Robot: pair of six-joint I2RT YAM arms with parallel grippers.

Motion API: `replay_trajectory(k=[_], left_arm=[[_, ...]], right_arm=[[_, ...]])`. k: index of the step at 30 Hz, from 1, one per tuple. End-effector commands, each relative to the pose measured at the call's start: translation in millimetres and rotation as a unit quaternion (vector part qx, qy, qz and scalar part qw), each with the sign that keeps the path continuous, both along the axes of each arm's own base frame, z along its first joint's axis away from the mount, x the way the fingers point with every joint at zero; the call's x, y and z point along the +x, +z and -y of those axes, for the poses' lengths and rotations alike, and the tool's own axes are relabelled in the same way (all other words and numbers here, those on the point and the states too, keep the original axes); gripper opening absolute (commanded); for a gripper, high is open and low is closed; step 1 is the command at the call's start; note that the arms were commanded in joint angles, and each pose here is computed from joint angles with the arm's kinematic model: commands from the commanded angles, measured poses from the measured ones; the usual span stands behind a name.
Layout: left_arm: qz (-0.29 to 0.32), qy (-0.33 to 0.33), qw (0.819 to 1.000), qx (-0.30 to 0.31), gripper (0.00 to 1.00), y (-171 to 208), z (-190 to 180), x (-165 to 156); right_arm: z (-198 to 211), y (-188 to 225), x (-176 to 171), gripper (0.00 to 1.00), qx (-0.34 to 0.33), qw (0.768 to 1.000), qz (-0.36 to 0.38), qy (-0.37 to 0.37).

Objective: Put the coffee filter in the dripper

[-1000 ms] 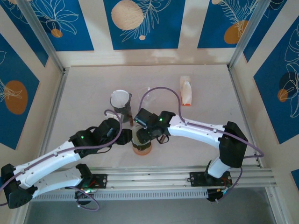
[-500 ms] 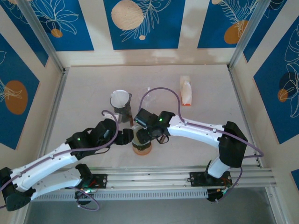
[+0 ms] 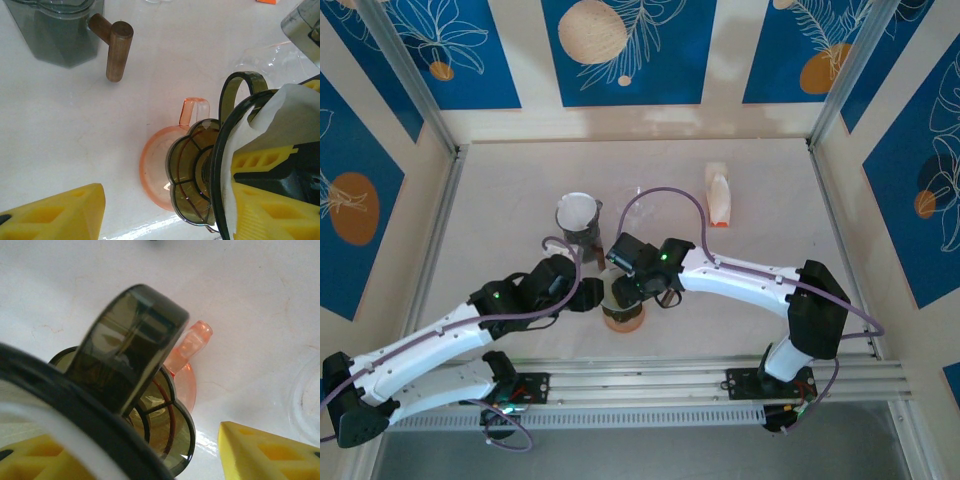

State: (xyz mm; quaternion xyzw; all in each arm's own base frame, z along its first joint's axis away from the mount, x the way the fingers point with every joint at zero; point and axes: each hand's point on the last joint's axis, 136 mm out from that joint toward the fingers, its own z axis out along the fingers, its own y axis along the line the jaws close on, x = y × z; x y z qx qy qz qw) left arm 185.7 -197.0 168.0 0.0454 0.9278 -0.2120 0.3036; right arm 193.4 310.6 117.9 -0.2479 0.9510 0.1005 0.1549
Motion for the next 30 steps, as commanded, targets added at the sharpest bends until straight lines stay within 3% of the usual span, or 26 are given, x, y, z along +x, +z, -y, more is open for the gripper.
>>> replay_trajectory(k=[1, 17, 30], left_arm=[[-0.006, 0.013, 1.0, 0.012, 0.63, -2, -8, 1], [-0.007, 0.006, 1.0, -0.003, 0.64, -1, 0, 2], [-0.01, 0.009, 1.0, -0.002, 0.64, -4, 0, 2]], right_arm=[[3, -9, -2, 0.62, -0.005, 1.0, -0.012, -0.006], [8, 56, 6, 0.63, 0.091, 0.994, 0.063, -0.019], [45, 52, 2, 0.62, 0.083, 0.993, 0.058, -0.065]])
